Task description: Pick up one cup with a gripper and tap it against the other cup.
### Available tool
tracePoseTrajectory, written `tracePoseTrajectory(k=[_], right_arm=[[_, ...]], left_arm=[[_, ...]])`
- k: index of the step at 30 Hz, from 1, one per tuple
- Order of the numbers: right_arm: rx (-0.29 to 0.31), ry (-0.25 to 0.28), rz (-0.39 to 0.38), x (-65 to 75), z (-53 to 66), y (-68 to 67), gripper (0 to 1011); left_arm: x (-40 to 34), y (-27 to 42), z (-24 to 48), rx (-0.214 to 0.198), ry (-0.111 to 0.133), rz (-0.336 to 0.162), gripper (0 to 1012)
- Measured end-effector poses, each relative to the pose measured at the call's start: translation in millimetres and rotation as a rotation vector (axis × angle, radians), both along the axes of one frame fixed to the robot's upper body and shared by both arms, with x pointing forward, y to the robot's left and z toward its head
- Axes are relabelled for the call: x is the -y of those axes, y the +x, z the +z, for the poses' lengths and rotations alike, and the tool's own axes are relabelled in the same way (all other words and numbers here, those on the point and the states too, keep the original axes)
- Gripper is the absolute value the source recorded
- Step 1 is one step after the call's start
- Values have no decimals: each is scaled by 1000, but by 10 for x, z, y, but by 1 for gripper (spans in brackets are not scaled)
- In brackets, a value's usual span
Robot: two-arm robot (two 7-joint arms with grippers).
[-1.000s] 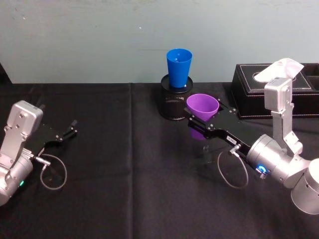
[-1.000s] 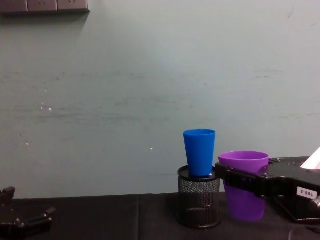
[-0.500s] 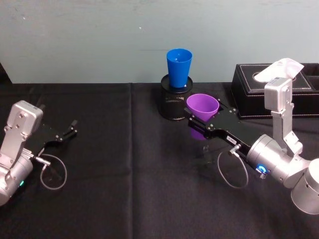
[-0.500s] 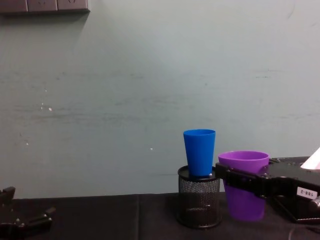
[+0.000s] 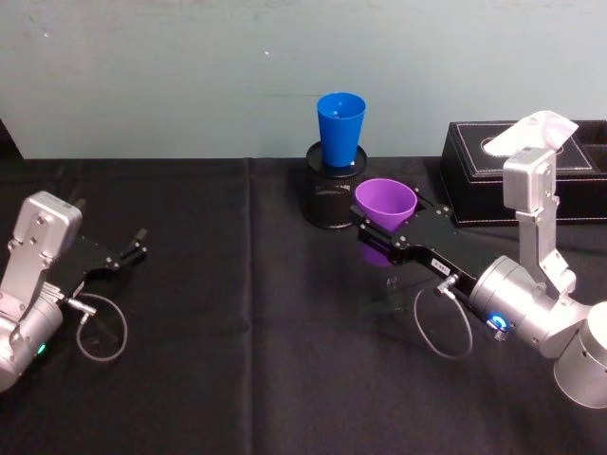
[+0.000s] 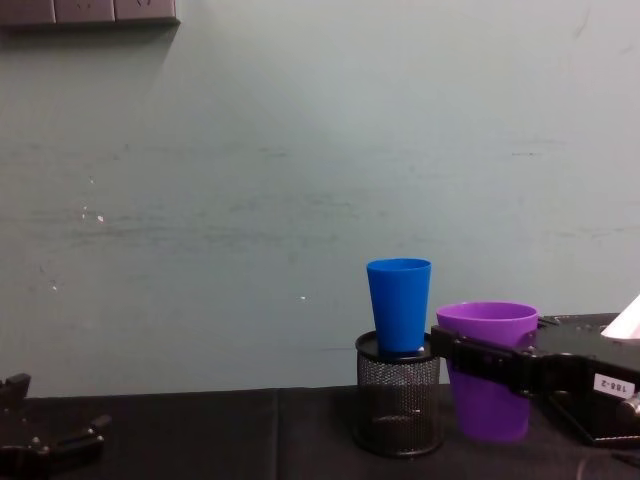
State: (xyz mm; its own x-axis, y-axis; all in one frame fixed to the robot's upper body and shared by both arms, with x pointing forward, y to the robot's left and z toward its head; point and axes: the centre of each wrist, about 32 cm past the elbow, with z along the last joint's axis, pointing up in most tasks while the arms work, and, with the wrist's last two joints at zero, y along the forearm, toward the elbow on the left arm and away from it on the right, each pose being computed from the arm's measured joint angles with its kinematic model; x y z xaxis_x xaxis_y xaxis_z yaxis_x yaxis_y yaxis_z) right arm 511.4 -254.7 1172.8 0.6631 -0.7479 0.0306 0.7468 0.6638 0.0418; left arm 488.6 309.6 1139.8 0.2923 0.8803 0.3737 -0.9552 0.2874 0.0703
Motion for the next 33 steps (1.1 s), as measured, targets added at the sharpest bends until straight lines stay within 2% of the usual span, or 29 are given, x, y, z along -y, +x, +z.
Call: tracePoseTrajectory(k=[33], right_arm=[[0,0,0,0,0,0,743]], left_arm=[[0,0,0,0,0,0,1000]])
